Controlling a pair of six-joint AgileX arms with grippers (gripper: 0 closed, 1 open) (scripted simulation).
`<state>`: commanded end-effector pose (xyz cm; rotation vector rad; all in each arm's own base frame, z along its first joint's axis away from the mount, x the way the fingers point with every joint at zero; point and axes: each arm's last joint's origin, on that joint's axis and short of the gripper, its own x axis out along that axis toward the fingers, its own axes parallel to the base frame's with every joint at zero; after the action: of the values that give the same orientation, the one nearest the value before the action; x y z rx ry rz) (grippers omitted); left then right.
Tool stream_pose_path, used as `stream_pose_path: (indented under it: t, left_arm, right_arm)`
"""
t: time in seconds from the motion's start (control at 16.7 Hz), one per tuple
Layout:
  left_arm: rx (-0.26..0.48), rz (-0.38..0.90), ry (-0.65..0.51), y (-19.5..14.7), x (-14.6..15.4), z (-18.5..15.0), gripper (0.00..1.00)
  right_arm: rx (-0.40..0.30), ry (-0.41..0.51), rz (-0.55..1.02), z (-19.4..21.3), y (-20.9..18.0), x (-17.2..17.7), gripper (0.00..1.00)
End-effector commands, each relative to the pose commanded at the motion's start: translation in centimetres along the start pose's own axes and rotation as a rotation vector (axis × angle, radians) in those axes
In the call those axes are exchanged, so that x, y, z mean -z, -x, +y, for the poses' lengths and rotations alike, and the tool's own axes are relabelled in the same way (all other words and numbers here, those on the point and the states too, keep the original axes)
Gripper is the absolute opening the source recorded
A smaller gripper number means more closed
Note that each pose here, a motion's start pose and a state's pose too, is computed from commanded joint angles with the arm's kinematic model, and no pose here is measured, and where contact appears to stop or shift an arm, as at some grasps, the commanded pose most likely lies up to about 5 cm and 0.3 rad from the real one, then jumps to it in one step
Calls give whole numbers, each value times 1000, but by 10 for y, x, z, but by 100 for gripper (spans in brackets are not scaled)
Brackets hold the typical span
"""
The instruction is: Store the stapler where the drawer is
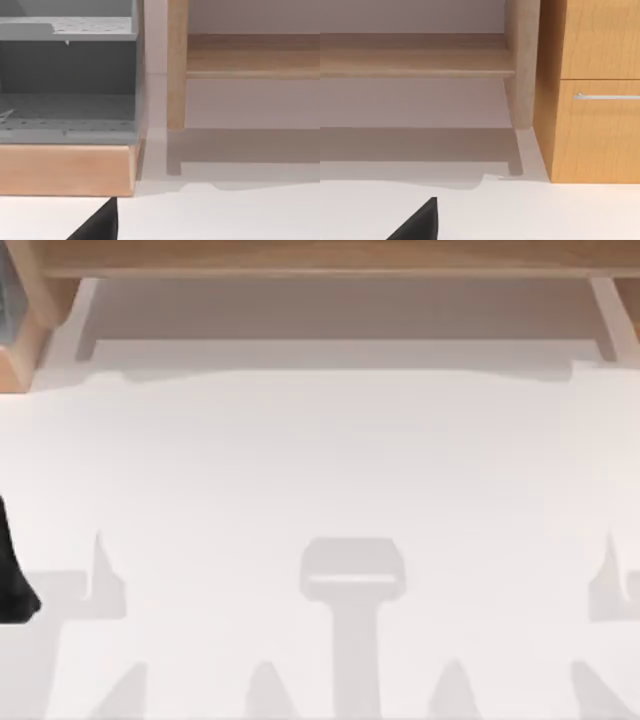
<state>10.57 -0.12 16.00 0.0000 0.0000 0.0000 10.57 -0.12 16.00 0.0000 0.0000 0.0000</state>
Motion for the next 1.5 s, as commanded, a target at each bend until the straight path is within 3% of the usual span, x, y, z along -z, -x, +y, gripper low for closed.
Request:
stream_pose_path:
  t: [0.24, 0.42, 0.72, 1.02, 1.26, 1.5]
  left_arm:
    - [0, 0, 0, 0, 0, 0, 100]
    - [0, 0, 0, 0, 0, 0, 100]
    - [0, 0, 0, 0, 0, 0, 100]
    - [0, 0, 0, 0, 0, 0, 100]
    - [0, 0, 0, 0, 0, 0, 100]
    - [0, 0, 0, 0, 0, 0, 100]
  right_arm:
    - [1, 27, -10, -1, -1, -6, 100]
    - [16, 137, -47, -3, -5, -30, 100]
    - [86, 450, -116, -17, -38, -90, 100]
    - [166, 841, -116, -52, -116, -129, 100]
    - [179, 1136, -61, -98, -196, -107, 100]
    - [128, 1362, -1, -144, -258, -39, 100]
